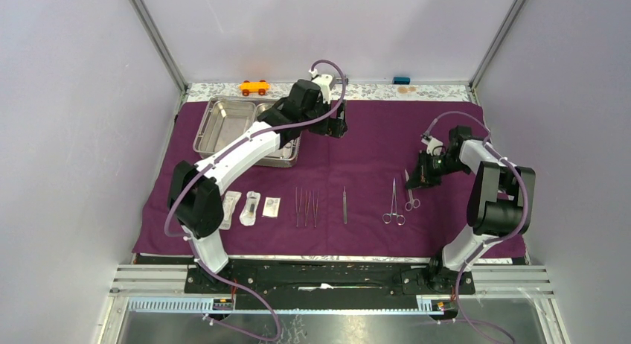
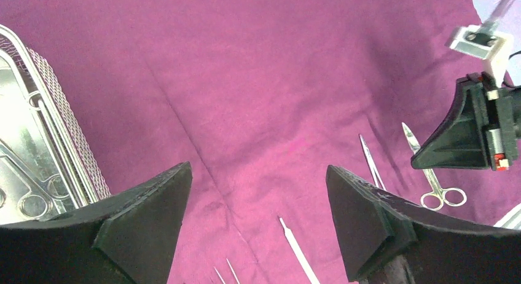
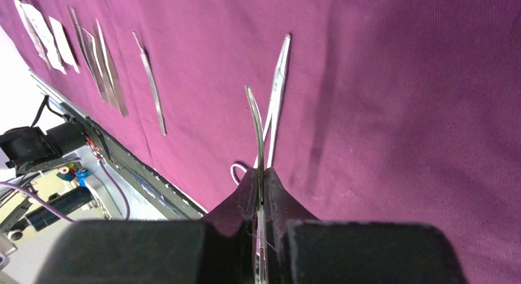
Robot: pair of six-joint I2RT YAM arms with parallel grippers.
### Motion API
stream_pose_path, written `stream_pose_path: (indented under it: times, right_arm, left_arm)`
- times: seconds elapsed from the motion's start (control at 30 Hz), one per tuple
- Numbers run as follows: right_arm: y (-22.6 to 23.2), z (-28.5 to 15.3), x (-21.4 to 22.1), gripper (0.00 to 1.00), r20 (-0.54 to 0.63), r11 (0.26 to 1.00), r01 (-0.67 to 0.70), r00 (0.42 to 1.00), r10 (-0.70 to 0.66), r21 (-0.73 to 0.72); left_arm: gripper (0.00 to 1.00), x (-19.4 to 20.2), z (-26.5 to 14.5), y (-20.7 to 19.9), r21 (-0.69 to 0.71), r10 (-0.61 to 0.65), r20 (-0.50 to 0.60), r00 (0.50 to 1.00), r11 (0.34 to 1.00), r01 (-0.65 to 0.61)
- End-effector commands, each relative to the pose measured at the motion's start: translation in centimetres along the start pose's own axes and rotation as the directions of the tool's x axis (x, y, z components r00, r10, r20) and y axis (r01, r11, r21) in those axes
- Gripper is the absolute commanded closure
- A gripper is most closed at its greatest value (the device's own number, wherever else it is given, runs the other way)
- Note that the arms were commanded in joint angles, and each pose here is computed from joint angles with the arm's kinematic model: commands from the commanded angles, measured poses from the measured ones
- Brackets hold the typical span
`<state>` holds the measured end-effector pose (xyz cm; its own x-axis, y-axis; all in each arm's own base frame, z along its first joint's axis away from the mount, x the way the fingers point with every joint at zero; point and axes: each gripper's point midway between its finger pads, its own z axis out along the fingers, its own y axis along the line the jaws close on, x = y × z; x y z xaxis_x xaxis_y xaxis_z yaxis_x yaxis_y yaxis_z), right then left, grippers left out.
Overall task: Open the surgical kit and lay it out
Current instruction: Place the medical item in the surgical kit.
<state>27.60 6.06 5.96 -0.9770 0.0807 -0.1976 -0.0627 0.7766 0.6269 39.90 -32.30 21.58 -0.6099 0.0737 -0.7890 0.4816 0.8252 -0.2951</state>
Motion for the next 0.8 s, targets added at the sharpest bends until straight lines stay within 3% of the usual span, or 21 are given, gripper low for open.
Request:
stream_pose_path:
  times: [0.0,0.77]
  right_arm:
    - [-0.9,-0.5,1.7,0.94,-0.103,0.998,-0.032,0.994,0.037,0.049]
    - [-3.2,0.5,2.1,0.96,-0.076,0.973,-0.170,0.980,0.184,0.157]
  left_arm:
    - [0.12,-3.5,-2.2,-1.5,0.042,-0.006,0.120,0.993,0.999,0.001]
    - [0.11,-3.8,-1.4,-2.0,0.061,-0.022,0.110,0.994,0.998,0.015]
